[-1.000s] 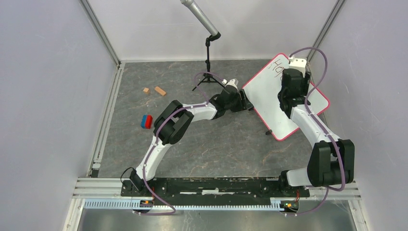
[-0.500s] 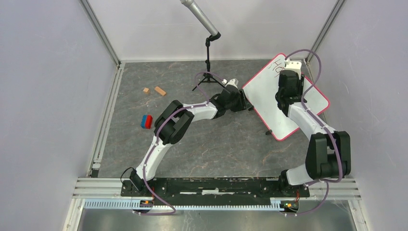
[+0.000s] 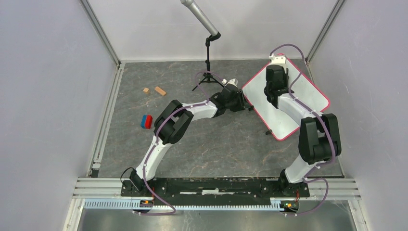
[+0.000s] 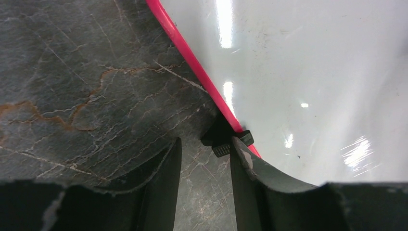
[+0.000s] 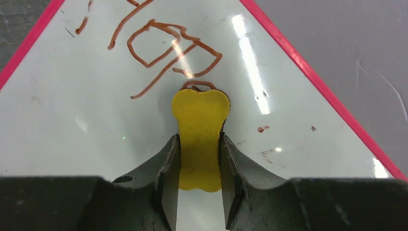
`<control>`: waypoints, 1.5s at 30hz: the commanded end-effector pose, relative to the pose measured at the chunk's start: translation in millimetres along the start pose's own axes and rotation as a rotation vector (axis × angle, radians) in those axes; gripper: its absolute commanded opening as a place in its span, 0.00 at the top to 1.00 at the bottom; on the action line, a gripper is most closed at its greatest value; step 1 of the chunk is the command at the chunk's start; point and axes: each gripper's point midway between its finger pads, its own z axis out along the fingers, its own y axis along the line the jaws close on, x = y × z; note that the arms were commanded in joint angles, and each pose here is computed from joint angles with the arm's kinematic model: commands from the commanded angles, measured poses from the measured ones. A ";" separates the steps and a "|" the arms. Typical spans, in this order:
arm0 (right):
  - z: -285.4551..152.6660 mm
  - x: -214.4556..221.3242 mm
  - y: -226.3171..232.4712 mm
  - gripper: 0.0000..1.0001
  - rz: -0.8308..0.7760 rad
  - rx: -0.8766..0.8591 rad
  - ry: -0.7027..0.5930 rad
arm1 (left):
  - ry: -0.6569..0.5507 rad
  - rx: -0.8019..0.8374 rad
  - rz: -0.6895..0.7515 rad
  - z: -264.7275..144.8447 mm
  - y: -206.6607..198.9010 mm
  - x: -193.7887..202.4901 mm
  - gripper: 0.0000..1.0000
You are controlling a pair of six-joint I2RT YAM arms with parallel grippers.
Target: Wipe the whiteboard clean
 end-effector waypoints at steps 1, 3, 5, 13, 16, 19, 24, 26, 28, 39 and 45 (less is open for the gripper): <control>7.4 -26.9 -4.9 0.67 0.016 0.050 -0.030 | 0.070 -0.172 -0.004 9.0 53.9 32.1 0.53; 6.8 -30.7 -18.8 0.67 0.024 0.085 -0.029 | 0.069 -0.173 -0.005 9.1 54.2 31.5 0.54; 4.5 -30.6 -34.9 0.67 0.045 0.108 -0.030 | 0.060 -0.177 -0.008 8.3 53.1 29.3 0.57; -5.7 -11.6 -84.0 0.66 0.092 0.212 0.003 | 0.075 -0.201 -0.005 6.2 58.1 33.4 0.58; -2.5 -14.5 -83.7 0.66 0.094 0.212 0.004 | 0.077 -0.200 -0.002 6.0 58.2 33.8 0.58; 4.3 -22.8 -68.8 0.66 0.088 0.152 -0.014 | 0.077 -0.201 -0.003 6.1 58.5 34.1 0.58; 10.6 -37.7 -26.8 0.66 0.057 0.071 -0.040 | 0.075 -0.200 -0.003 6.2 58.4 33.1 0.58; 19.5 -43.1 -9.6 0.66 0.060 0.025 -0.043 | 0.072 -0.199 0.001 6.1 58.0 32.4 0.59; 26.5 -50.7 -0.9 0.66 0.059 0.005 -0.043 | 0.074 -0.196 0.001 6.1 58.5 33.8 0.59; 6.8 -6.1 -52.5 0.66 0.121 0.097 0.006 | 0.071 -0.194 -0.001 5.5 58.6 33.2 0.60; 6.3 -16.1 -61.4 0.66 0.098 0.109 -0.004 | 0.075 -0.192 -0.003 5.6 59.0 34.5 0.60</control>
